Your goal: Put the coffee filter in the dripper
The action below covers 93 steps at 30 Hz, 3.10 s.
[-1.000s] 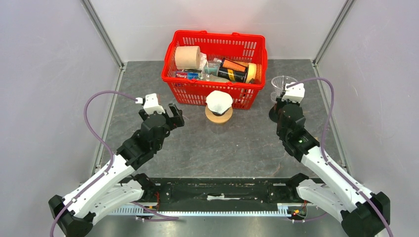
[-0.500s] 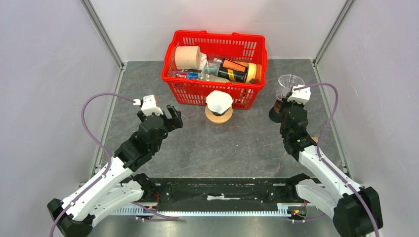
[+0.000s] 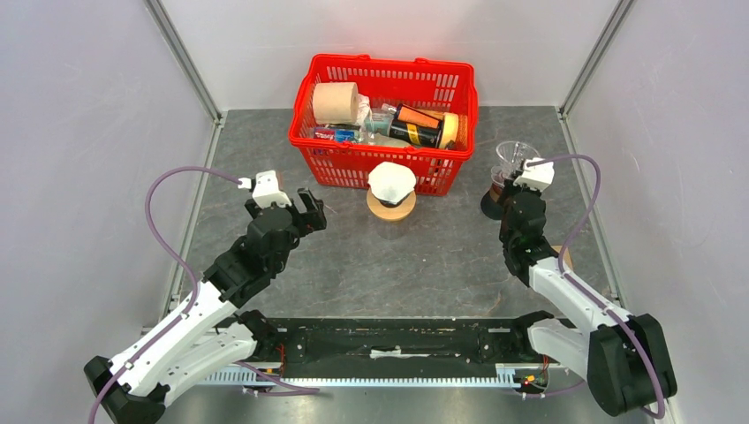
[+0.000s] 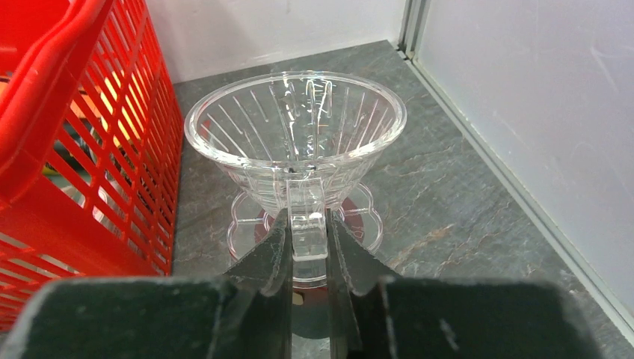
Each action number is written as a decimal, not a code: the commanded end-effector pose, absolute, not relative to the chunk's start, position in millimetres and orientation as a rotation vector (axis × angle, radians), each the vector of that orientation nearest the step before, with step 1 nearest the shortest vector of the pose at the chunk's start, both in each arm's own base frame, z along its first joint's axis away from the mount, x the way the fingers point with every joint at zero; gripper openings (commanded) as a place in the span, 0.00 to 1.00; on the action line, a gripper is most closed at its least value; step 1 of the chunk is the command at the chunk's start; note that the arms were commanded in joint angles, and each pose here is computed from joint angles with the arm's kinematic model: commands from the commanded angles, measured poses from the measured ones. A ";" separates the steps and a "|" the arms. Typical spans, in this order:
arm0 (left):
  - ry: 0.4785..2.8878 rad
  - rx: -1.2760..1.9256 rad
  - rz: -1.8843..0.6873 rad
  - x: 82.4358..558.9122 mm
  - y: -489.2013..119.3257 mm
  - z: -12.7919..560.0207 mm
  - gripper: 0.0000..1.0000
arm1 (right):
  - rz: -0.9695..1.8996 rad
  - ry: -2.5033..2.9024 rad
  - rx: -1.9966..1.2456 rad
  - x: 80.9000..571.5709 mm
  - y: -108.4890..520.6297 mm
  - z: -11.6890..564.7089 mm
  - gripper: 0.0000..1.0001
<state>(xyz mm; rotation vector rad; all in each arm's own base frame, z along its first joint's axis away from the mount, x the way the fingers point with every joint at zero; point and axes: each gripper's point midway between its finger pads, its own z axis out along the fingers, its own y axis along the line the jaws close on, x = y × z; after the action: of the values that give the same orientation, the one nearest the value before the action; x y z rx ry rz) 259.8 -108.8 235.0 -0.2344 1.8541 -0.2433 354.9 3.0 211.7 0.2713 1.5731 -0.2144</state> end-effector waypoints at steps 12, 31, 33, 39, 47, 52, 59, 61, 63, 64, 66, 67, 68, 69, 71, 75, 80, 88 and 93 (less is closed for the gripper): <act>1.842 -0.265 -0.306 259.5 -113.4 240.4 0.97 | -0.150 1.511 0.367 343.4 -2.1 205.2 0.28; 1.846 -0.254 -0.344 257.2 -118.4 242.3 0.96 | -0.126 1.612 0.434 333.2 -2.5 197.6 0.78; 1.848 -0.254 -0.342 256.9 -118.0 242.1 0.97 | -0.127 1.632 0.470 330.3 -4.5 199.2 0.95; 1.852 -0.252 -0.334 257.1 -117.5 240.6 0.97 | -0.161 1.764 0.581 311.5 -11.4 203.3 0.97; 1.869 -0.222 -0.325 259.9 -122.1 233.0 0.98 | -0.245 1.928 0.767 254.7 -28.3 197.8 0.97; 1.873 -0.197 -0.329 259.6 -124.3 232.3 0.98 | -0.325 1.967 0.848 232.4 -40.6 195.1 0.97; 1.877 -0.174 -0.373 256.6 -130.9 228.0 0.98 | -0.433 1.984 0.990 213.7 -68.8 185.8 0.97; 1.881 -0.167 -0.383 255.9 -132.5 227.7 0.98 | -0.447 2.007 1.048 209.3 -77.3 174.5 0.97; 1.890 -0.163 -0.382 254.9 -132.8 225.3 0.98 | -0.435 2.022 1.123 206.7 -86.4 162.4 0.97; 1.893 -0.162 -0.381 254.5 -132.5 224.4 0.98 | -0.419 2.027 1.167 205.8 -91.8 155.6 0.97; 1.895 -0.161 -0.385 253.7 -132.7 224.3 0.98 | -0.350 2.033 1.234 211.6 -98.1 142.5 0.97; 1.897 -0.161 -0.388 253.4 -133.3 223.3 0.98 | -0.342 2.026 1.282 211.7 -105.5 135.8 0.97; 1.899 -0.158 -0.391 253.2 -133.9 223.3 0.98 | -0.326 2.038 1.320 213.2 -110.2 126.2 0.97; 1.899 -0.155 -0.392 253.1 -134.3 224.0 0.98 | -0.318 2.045 1.367 212.3 -116.4 116.7 0.97; 1.900 -0.158 -0.387 252.9 -133.1 223.8 0.98 | -0.302 2.081 1.446 211.0 -124.0 98.2 0.97; 1.899 -0.163 -0.373 253.4 -131.0 222.4 0.98 | -0.359 2.108 1.610 198.5 -135.9 62.6 0.97; 1.904 -0.162 -0.363 254.7 -130.9 221.0 0.98 | -0.301 2.129 1.678 200.0 -131.1 30.4 0.97; 1.902 -0.170 -0.342 255.0 -127.3 220.8 0.98 | -0.249 2.175 1.727 207.7 -124.8 0.5 0.95; 1.893 -0.177 -0.331 254.5 -123.6 221.9 0.98 | -0.274 2.217 1.727 205.1 -125.4 -2.9 0.86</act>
<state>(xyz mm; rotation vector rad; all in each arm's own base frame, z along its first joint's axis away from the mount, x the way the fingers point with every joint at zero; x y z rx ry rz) 251.1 -130.9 214.9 -0.1443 1.9321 -0.3524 200.8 -131.4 12.2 1.6911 2.2021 -0.3300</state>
